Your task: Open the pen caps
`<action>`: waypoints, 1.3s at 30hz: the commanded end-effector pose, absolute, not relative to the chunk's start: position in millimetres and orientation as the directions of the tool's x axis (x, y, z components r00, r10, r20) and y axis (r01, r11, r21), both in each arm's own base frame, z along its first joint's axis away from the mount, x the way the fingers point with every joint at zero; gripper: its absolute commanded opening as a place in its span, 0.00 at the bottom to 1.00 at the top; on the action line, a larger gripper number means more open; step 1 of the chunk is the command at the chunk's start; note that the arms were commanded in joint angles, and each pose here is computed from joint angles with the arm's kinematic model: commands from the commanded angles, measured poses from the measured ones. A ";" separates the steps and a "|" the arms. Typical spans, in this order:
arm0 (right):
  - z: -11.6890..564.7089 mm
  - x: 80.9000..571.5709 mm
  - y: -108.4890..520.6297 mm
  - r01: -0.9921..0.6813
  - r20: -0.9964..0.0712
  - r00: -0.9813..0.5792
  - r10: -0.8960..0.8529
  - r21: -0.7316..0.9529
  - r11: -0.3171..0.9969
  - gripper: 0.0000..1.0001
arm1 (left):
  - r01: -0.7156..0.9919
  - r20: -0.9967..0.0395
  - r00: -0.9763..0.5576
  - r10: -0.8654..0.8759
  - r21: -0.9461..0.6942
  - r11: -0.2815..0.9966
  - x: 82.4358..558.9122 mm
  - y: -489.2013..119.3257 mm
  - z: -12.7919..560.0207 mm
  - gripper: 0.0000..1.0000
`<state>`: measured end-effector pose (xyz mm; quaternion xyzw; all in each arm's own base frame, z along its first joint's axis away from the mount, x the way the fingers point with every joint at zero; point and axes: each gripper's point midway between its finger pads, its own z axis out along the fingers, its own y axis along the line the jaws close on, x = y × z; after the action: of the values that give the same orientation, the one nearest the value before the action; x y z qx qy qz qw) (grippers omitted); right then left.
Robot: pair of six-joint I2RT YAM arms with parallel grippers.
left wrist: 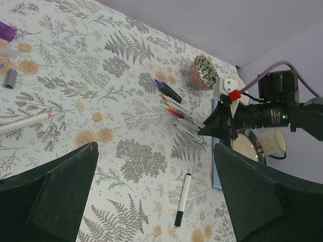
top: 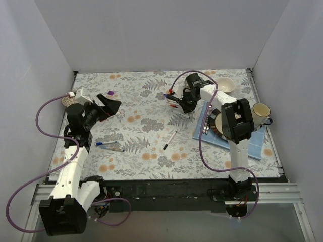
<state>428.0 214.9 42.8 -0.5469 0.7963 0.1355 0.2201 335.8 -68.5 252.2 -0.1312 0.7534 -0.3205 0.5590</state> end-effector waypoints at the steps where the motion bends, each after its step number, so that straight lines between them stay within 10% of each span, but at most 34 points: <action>1: 61.7 433.8 219.7 -0.929 -0.504 -0.279 -0.817 -0.071 0.362 0.29 | 0.168 -0.794 -0.351 -0.496 -0.575 0.801 320.5 -69.4 241.7 0.98; 13: 115.5 433.3 226.1 -0.921 -0.580 -0.206 -0.788 -0.156 0.356 0.37 | 0.185 -0.766 -0.404 -0.500 -0.604 0.776 320.4 -78.8 233.5 0.98; 20: 120.6 318.9 266.5 -0.959 -0.675 0.284 -0.681 -0.201 -0.201 0.46 | 0.196 -0.759 -0.416 -0.501 -0.613 0.766 319.7 -81.7 232.1 0.98; 26: 72.4 255.9 271.4 -0.771 -0.487 0.624 -0.612 -0.253 -0.584 0.67 | 0.189 -0.759 -0.415 -0.502 -0.612 0.768 319.8 -80.6 231.1 0.98; 39: 24.4 268.5 284.2 -0.755 -0.277 0.645 -0.712 -0.085 -0.651 0.58 | 0.188 -0.769 -0.400 -0.500 -0.602 0.776 318.1 -78.9 234.4 0.98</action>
<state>263.1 286.2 28.1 -0.8871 0.4166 0.1485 0.1317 321.7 -78.9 230.6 -0.1071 0.7760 -0.3229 0.5312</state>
